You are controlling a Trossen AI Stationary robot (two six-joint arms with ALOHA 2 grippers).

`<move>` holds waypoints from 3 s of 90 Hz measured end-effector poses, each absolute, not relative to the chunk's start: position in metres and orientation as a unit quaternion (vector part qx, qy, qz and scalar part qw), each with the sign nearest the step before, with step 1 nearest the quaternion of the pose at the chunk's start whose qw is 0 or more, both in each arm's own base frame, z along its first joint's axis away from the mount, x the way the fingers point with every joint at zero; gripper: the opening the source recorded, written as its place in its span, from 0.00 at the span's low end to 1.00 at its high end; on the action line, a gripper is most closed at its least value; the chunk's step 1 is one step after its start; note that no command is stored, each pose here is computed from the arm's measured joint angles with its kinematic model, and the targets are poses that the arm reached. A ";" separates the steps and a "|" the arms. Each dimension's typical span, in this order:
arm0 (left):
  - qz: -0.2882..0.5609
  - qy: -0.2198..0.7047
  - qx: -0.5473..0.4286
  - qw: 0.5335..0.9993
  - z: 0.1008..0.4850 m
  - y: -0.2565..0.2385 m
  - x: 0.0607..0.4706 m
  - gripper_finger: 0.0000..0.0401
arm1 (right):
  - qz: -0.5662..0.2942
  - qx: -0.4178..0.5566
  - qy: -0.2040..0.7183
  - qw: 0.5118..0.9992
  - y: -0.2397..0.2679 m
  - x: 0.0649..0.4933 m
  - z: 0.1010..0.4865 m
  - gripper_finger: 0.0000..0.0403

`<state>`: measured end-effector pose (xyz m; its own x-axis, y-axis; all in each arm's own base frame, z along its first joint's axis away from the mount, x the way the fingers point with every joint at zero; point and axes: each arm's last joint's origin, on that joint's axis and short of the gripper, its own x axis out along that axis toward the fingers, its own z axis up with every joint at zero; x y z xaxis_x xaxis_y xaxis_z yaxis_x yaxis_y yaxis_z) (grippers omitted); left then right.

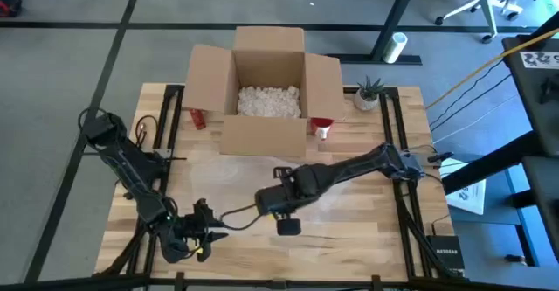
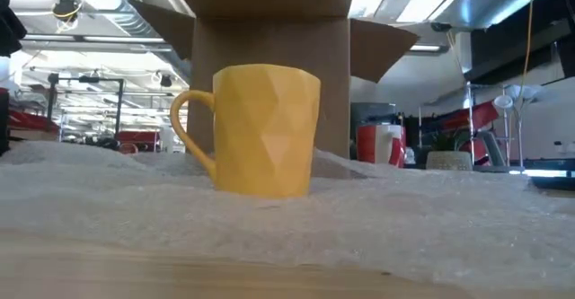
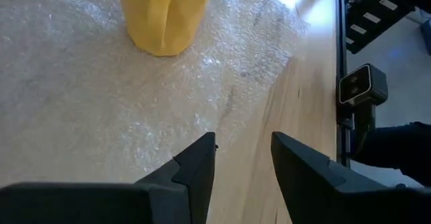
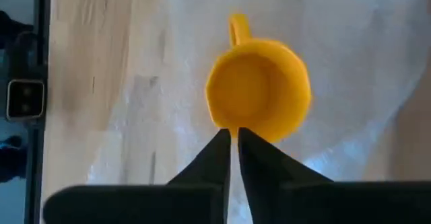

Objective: Wrap mug
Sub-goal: Wrap the yellow mug with bubble wrap

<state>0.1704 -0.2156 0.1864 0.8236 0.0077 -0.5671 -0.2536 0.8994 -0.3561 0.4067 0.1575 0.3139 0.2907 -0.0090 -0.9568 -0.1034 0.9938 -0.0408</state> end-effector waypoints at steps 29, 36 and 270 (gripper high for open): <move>0.061 0.289 -0.220 0.930 0.187 -0.220 0.166 0.32 | -0.026 -0.085 0.592 0.801 0.208 0.349 0.338 0.00; 0.061 0.289 -0.221 0.929 0.187 -0.220 0.166 0.32 | -0.030 -0.087 0.587 0.805 0.225 0.331 0.339 0.00; 0.161 0.407 -0.204 0.876 0.117 -0.189 0.216 0.00 | -0.027 0.214 0.304 0.928 0.143 0.188 0.183 0.00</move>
